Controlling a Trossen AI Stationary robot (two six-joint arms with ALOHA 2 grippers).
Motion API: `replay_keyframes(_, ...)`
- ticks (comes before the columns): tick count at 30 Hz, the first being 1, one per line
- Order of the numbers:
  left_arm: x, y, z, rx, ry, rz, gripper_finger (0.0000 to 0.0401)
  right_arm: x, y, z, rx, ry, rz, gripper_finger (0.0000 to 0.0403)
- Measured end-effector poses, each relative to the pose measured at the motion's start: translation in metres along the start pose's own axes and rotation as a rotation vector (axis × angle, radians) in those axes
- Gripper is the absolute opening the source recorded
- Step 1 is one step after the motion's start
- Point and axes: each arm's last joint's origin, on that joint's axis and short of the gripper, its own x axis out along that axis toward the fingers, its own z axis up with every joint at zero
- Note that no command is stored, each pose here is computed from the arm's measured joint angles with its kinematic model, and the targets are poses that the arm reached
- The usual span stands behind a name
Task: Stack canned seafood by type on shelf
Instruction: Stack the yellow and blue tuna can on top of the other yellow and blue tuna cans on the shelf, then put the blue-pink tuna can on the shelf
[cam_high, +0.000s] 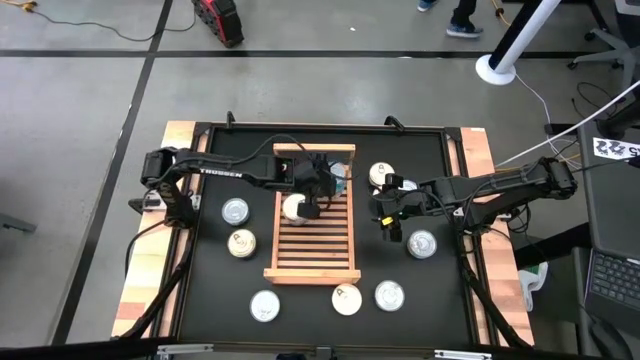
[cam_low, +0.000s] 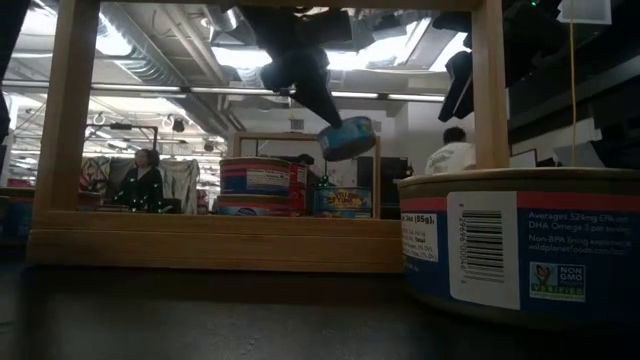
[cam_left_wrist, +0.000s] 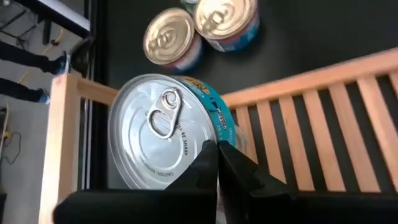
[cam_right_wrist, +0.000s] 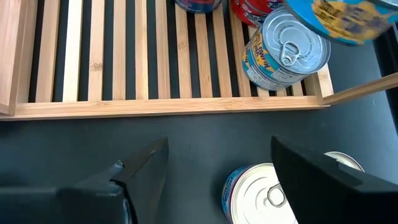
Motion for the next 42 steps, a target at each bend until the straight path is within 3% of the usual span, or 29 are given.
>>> replay_keyframes(15, 0.037, -0.002, -0.012, 0.013, 0.077, -0.065, 0.0000, 0.000, 0.000, 0.001, 0.003, -0.012, -0.001, 0.0280)
replay_keyframes(27, 0.044, 0.001, -0.016, 0.085, 0.095, -0.066, 0.0003, 0.000, 0.000, 0.002, 0.004, -0.016, -0.002, 0.0280)
replay_keyframes(35, 0.043, -0.001, -0.015, 0.080, 0.097, -0.064, 0.0034, 0.000, 0.000, 0.002, 0.004, -0.016, -0.002, 0.0280)
replay_keyframes(42, 0.043, -0.001, -0.016, 0.056, 0.099, -0.062, 0.0095, 0.000, 0.000, 0.002, 0.004, -0.016, -0.001, 0.0280)
